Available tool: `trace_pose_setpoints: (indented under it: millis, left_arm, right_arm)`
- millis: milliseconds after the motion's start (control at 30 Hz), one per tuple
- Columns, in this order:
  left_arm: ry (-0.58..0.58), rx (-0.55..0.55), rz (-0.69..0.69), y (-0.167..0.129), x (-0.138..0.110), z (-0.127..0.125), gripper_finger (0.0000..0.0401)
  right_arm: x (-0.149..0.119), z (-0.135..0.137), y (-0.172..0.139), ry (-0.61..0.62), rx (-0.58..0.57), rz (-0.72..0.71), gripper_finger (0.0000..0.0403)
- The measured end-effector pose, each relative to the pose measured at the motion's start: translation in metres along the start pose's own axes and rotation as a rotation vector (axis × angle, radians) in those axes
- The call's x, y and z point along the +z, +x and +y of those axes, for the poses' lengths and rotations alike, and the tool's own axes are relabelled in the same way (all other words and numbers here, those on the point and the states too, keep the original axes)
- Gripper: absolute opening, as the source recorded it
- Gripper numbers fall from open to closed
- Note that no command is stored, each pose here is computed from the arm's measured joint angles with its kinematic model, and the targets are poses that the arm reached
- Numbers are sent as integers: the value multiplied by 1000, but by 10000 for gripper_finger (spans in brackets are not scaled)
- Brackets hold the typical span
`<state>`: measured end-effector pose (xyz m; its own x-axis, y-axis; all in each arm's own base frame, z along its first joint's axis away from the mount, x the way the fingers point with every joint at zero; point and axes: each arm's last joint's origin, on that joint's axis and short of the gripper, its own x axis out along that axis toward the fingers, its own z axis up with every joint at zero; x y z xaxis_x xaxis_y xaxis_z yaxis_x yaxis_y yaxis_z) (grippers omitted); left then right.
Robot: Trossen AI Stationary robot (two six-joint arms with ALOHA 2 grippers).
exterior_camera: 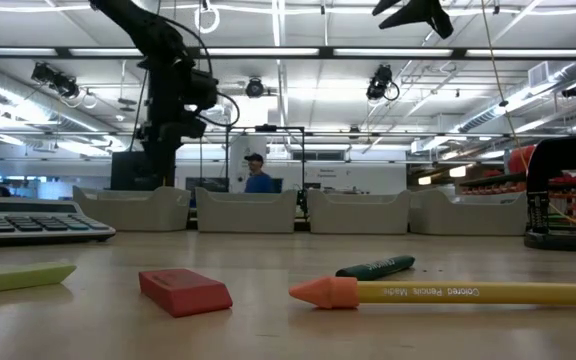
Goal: Sort crayons/erasers/pens/pencils in bins
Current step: Put the blue crayon into the gray bin, then put the yellow pencil into the gray bin
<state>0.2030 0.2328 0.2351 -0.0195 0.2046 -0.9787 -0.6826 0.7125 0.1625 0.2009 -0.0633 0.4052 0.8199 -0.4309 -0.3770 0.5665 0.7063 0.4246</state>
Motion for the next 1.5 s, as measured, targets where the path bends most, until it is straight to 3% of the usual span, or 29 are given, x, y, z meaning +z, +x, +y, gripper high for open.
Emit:
trace_pose_setpoints:
  millis: [100,333,633,800,1100,1300,1500]
  left_arm:
    - [-28,8,-8,2,-1,15,62]
    - [-90,15,-32,5,-1,35,7]
    - [-134,-66,-32,4,-1,28,49]
    - [-131,-149,-55,-7,-1,7,56]
    - [-46,-232,-162,-42,-7,-49,38]
    - [52,-300,-177,-52,-13,-82,32]
    - [311,-427,-199,-62,-23,-119,34]
  right_arm:
    - [0,-1,2,46,-37,-16,131]
    - [-4,0,18,87,-83,6,131]
    - [-11,1,36,94,-75,77,131]
    - [-20,0,43,67,-63,190,131]
    - [-62,-6,38,39,-159,660,131]
    - [-88,-7,36,297,-354,725,131]
    - [-128,8,48,442,-270,754,131]
